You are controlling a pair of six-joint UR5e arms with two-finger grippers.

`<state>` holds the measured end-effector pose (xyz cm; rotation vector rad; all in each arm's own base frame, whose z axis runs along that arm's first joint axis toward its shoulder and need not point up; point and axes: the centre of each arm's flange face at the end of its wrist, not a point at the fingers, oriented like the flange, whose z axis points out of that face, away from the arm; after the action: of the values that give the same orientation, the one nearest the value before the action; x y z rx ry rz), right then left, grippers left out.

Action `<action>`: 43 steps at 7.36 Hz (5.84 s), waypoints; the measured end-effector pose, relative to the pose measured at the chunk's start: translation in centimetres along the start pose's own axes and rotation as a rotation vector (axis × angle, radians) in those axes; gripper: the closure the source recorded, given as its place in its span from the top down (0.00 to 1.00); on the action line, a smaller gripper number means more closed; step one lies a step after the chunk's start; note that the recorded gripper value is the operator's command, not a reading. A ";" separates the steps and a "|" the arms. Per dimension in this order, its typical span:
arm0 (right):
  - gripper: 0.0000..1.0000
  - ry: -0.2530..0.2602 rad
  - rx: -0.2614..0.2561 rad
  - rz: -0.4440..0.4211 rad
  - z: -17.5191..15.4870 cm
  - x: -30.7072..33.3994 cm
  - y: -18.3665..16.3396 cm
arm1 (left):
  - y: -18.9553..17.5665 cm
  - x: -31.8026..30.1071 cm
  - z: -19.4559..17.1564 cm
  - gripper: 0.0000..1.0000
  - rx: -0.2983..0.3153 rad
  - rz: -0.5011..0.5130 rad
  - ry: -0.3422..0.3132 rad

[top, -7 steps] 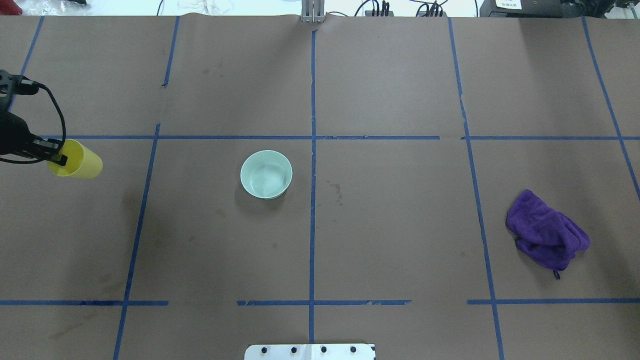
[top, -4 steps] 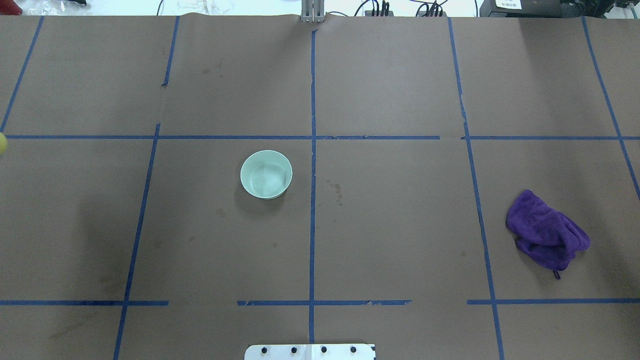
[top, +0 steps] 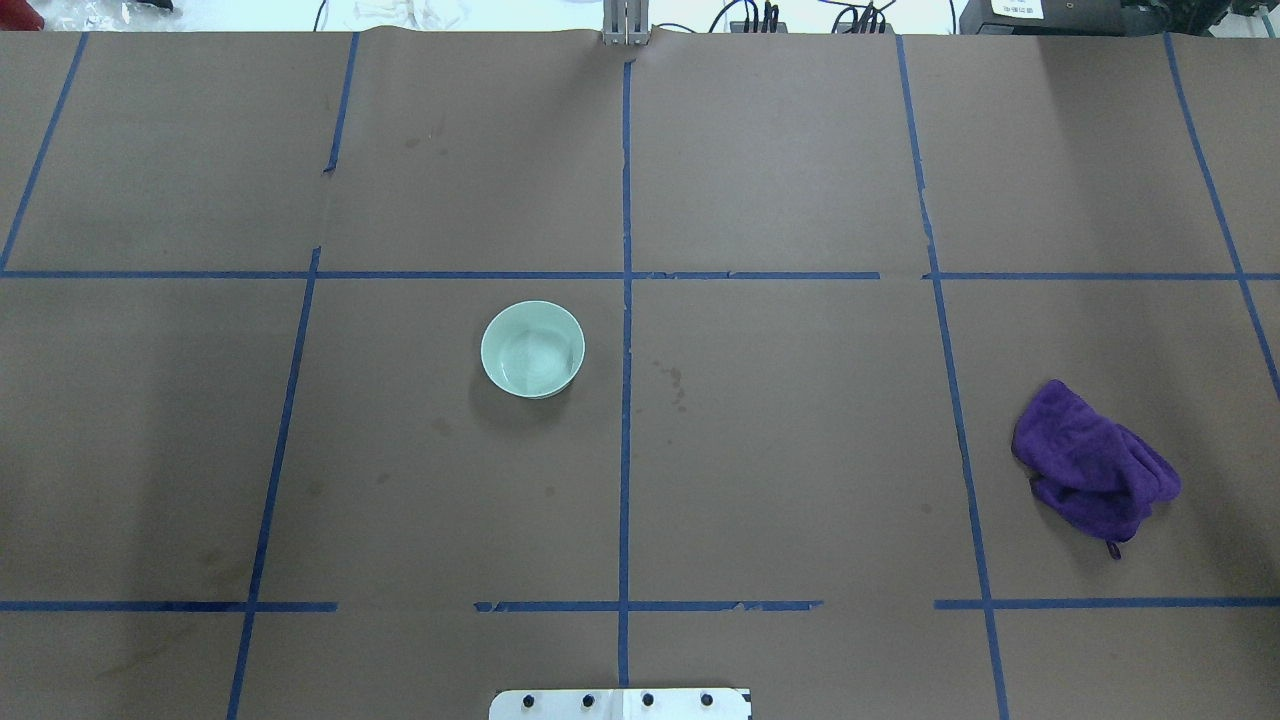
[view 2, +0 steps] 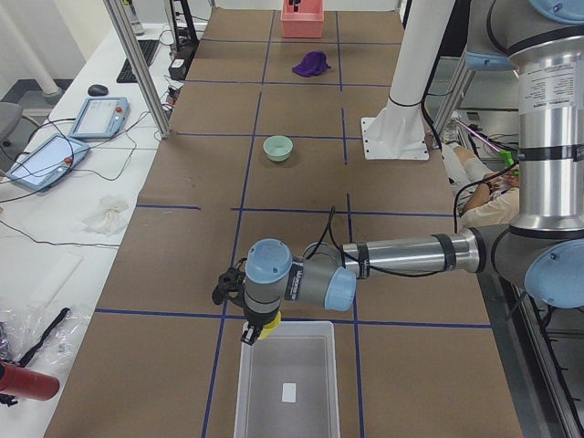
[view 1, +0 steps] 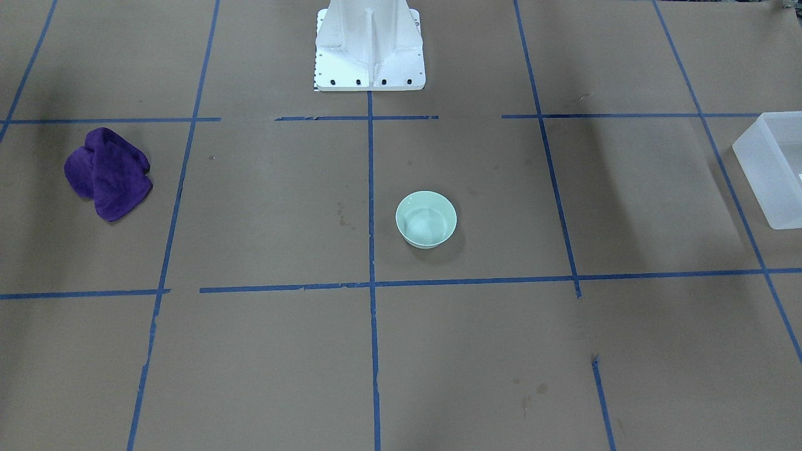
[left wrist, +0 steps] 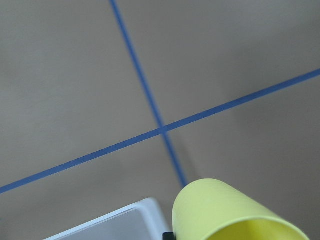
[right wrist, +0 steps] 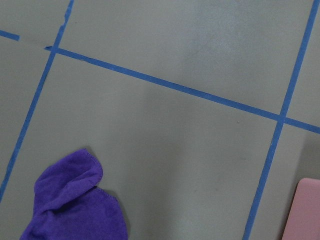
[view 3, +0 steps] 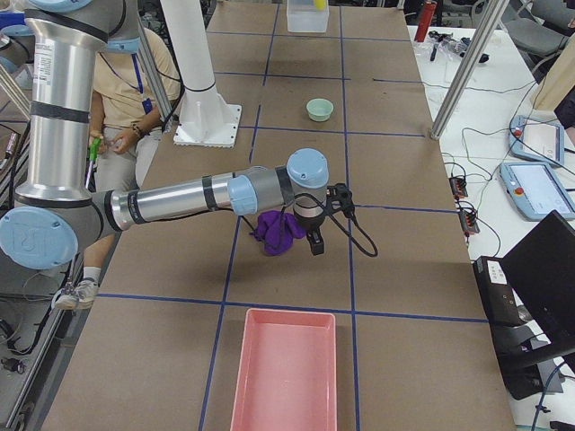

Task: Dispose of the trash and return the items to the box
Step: 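Lower the yellow cup into the clear plastic bin and open the left gripper, then reach the right gripper to the purple cloth and grasp it, then drop the cloth into the pink bin while the left gripper reaches the bowl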

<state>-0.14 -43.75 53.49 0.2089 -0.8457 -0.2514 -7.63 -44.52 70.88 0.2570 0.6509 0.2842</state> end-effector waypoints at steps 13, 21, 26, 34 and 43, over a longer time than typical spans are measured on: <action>1.00 -0.040 -0.033 -0.018 1.7 -1.0 -0.1 | 0.2 -0.7 8.7 0.59 -0.121 -0.059 0.124; 1.00 -0.150 -0.048 0.258 9.1 -11.6 1.8 | -9.6 8.4 -9.4 0.79 0.095 -0.131 0.083; 0.00 -0.060 -0.084 0.327 15.8 -16.4 5.7 | -14.1 15.5 -10.8 0.80 0.102 -0.217 0.121; 0.00 -0.102 0.030 0.337 6.9 -12.4 6.6 | -20.4 41.8 -4.2 0.82 -0.011 -0.419 0.255; 0.00 0.175 0.068 0.081 -10.4 14.8 8.9 | -24.1 66.8 4.5 0.86 -0.104 -0.547 0.241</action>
<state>18.36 -38.89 59.74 0.2564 -0.6879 -0.1266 50.22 -45.07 29.44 -0.0618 0.9129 -0.1803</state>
